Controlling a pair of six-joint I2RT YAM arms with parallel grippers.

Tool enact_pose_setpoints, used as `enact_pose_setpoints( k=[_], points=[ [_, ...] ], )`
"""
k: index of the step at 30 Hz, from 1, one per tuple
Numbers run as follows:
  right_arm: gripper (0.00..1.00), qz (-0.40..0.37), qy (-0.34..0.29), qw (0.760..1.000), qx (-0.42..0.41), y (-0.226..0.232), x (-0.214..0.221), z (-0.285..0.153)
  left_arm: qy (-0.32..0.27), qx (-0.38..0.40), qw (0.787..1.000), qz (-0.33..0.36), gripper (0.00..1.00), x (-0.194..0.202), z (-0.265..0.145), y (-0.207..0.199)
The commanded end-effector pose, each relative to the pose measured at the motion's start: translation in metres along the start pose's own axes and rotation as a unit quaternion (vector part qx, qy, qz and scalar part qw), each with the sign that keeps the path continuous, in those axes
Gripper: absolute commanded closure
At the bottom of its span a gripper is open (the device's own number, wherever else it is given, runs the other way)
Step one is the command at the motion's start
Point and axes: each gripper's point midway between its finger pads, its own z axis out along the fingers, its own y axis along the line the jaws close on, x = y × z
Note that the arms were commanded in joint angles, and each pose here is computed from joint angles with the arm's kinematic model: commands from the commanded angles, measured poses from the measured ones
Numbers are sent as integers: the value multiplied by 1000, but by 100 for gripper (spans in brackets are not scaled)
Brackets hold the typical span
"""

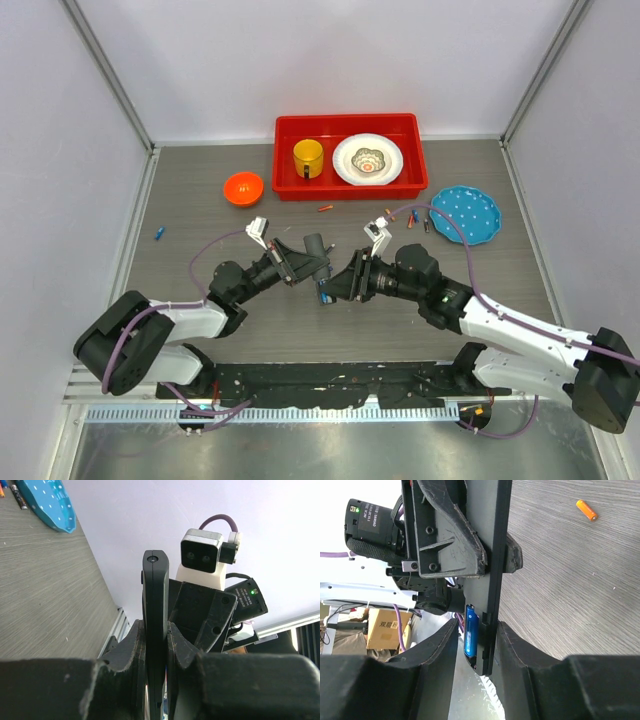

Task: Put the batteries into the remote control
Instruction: Load the battery into the remote control, then pick up the battery from the center of the board.

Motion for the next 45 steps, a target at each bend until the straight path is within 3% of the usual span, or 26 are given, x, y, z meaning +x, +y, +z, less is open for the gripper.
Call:
enact_pose_setpoints(
  k=[1, 14, 17, 18, 22, 23, 25, 30, 34, 38, 43, 45],
  points=[
    [59, -5, -19, 1000, -18, 7, -10, 2, -36, 128, 989, 58, 100, -15, -6, -65],
    [76, -4, -7, 1000, 11, -7, -5, 9, -43, 125, 989, 60, 100, -16, -7, -64],
    [76, -3, -7, 1000, 12, -7, -6, 9, -44, 125, 989, 60, 100, -17, -7, -64],
    [74, -3, -7, 1000, 11, -6, -6, 9, -43, 124, 990, 60, 100, -17, -7, -63],
    [45, -1, -14, 1000, 7, 1, -12, 7, -42, 122, 990, 61, 100, -16, -7, -61],
    [42, -3, -17, 1000, 3, 6, -16, 5, -41, 121, 990, 61, 100, -15, -7, -60],
    [36, -4, -27, 1000, 2, 10, -23, 2, -42, 118, 990, 61, 100, -15, -8, -58],
    [33, -23, -67, 997, 16, 18, -51, -19, -45, 117, 990, 64, 100, -16, -8, -57],
    [33, -36, -108, 991, 65, 2, -68, -39, -47, 117, 990, 64, 100, -16, -10, -58],
    [35, -54, -135, 972, 182, -44, -74, -52, -51, 116, 990, 66, 100, -16, -13, -58],
    [39, -85, -88, 941, 315, -105, -61, -58, -58, 116, 990, 63, 100, -17, -20, -58],
    [39, -94, -96, 925, 356, -123, -62, -64, -63, 102, 991, 55, 100, -19, -26, -51]
  ],
)
